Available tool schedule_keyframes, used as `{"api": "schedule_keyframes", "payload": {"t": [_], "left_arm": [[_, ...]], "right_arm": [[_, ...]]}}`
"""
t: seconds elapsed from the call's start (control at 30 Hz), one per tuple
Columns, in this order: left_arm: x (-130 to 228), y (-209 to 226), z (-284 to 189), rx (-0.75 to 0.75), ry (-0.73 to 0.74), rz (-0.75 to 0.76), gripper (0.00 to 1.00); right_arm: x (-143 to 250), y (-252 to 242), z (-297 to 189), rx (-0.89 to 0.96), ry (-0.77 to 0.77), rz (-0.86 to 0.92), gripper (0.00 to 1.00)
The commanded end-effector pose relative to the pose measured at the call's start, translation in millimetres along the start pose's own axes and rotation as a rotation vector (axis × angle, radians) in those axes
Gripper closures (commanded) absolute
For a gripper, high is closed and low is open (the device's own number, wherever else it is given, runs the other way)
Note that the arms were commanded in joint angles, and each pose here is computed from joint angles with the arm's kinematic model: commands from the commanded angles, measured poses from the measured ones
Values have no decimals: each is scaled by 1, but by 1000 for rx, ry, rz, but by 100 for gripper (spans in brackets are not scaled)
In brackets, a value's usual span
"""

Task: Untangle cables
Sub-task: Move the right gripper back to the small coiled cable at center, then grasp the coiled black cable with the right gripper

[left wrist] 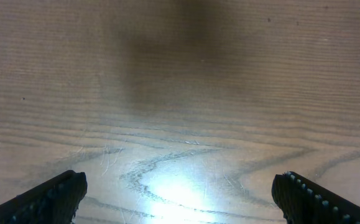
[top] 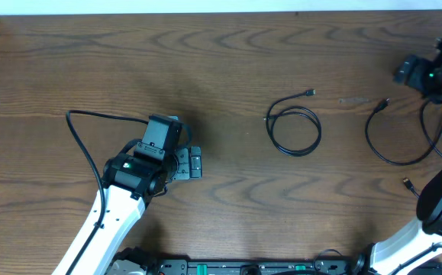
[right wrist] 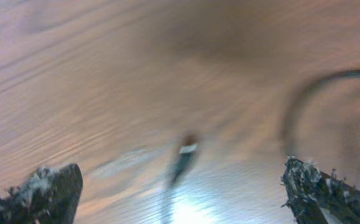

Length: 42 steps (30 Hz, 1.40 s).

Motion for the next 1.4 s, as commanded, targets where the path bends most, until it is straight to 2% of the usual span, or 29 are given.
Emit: {"api": "schedule_keyframes", "payload": {"t": [0.0,0.33,0.63,0.9,1.07,1.2,1.37], "left_arm": [[-5,1,-7,-9,-29,-10,0],[-5,1,-7,-9,-29,-10,1],[-5,1,-7,-8,-29,-10,0],[-5,1,-7,-8,-29,-10,0],[-5,1,-7,-8,-29,-10,0],[-5,1,-7,-8,-29,-10,0],[-5,1,-7,-8,-29,-10,0]], "right_arm": [[16,39,-5,-206,78,-164,1],[77,94,-5,-237,326,-283,1],[130,137,-10,-302,466,-613,1],[185,168,-5,-345,548,-826,1],[215,176,5,-351,567,-902,7],[236,178,14,-367,571,-935,17],[250,181,18,-378,570,-958,19]]}}
Point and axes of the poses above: each gripper's point midway between its finger pads, its own z axis out along the fingers, its own y axis along the line the jaws close on, x = y × z, the point moved 9 cm from there along -z, back along the fingers, and after that the axes turned 9 degrees about z, right-handed, at the moved point
